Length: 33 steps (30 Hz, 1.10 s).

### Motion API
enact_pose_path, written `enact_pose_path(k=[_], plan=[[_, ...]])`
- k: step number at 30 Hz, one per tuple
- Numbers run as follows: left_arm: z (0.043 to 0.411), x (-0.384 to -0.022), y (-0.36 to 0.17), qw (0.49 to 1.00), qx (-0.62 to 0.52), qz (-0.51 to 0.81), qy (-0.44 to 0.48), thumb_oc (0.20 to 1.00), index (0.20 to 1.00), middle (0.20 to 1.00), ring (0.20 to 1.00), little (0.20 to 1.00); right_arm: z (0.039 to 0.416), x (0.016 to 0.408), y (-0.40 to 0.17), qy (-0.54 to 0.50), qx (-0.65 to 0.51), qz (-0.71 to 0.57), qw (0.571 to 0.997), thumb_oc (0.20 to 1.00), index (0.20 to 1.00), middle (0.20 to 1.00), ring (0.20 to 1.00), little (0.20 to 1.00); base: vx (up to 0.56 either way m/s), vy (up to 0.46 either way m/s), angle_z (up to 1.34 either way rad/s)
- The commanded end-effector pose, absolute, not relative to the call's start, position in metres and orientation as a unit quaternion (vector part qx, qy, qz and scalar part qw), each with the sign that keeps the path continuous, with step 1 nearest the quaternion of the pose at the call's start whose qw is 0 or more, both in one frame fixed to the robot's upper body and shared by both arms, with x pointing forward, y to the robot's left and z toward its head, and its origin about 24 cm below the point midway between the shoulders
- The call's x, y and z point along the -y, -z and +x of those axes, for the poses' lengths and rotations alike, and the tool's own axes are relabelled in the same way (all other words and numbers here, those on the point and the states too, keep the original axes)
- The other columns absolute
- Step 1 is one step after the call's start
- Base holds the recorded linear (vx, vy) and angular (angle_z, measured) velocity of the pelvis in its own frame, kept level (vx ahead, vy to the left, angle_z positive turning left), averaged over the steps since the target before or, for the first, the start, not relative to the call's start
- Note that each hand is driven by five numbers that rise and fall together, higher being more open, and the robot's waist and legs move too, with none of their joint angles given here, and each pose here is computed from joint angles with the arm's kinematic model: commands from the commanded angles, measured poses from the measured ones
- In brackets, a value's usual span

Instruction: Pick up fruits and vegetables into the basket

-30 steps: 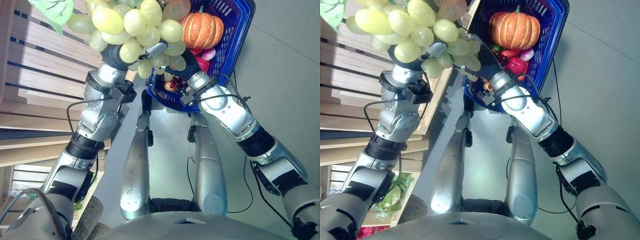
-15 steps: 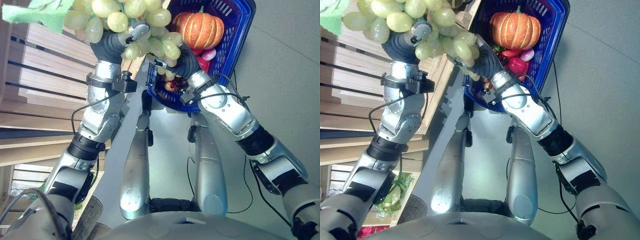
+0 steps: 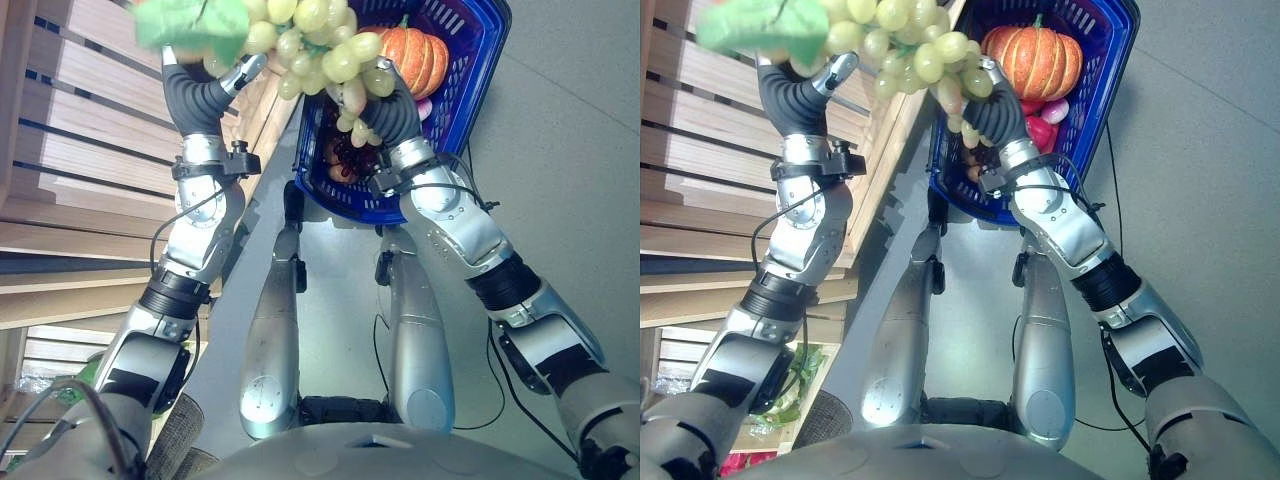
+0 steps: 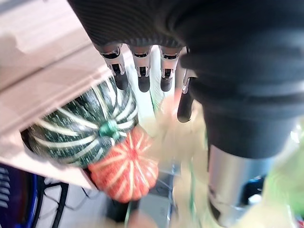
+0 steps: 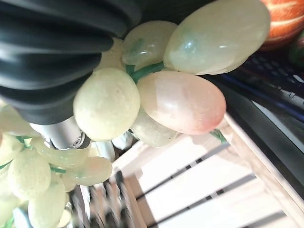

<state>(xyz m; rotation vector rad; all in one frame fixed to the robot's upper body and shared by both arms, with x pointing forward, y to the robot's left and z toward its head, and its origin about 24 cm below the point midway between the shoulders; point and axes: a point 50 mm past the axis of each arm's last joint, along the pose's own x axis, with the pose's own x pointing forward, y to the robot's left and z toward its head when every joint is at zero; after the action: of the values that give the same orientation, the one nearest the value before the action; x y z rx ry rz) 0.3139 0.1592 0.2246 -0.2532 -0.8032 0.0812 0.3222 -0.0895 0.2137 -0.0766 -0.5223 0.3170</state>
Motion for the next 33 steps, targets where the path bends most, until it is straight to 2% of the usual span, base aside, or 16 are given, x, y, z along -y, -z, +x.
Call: enact_pose_path(k=[1,16,24,33], plan=[[0.309,-0.18,-0.235,0.886,0.435,-0.134,-0.086,1.0,1.0,1.0,1.0,1.0,0.309,0.092,-0.238,-0.152,0.332,0.028,0.931,0.2,0.2,0.2,0.2,0.2,0.0,0.0,0.0],[0.335,-0.218,-0.186,0.919,0.326,-0.098,-0.197,1.0,1.0,1.0,1.0,1.0,0.335,0.139,-0.204,-0.038,0.267,0.022,0.963,0.2,0.2,0.2,0.2,0.2,0.0,0.012,-0.01],[0.356,-0.237,-0.17,0.939,0.243,-0.066,-0.234,1.0,1.0,1.0,1.0,1.0,0.371,0.16,-0.187,-0.016,0.162,-0.086,0.983,0.2,0.2,0.2,0.2,0.2,0.0,0.0,0.0],[0.377,-0.25,-0.158,0.955,0.157,-0.04,-0.247,1.0,1.0,1.0,1.0,1.0,0.411,0.183,-0.182,0.035,0.03,-0.195,0.98,0.2,0.2,0.2,0.2,0.2,-0.01,-0.017,0.0]])
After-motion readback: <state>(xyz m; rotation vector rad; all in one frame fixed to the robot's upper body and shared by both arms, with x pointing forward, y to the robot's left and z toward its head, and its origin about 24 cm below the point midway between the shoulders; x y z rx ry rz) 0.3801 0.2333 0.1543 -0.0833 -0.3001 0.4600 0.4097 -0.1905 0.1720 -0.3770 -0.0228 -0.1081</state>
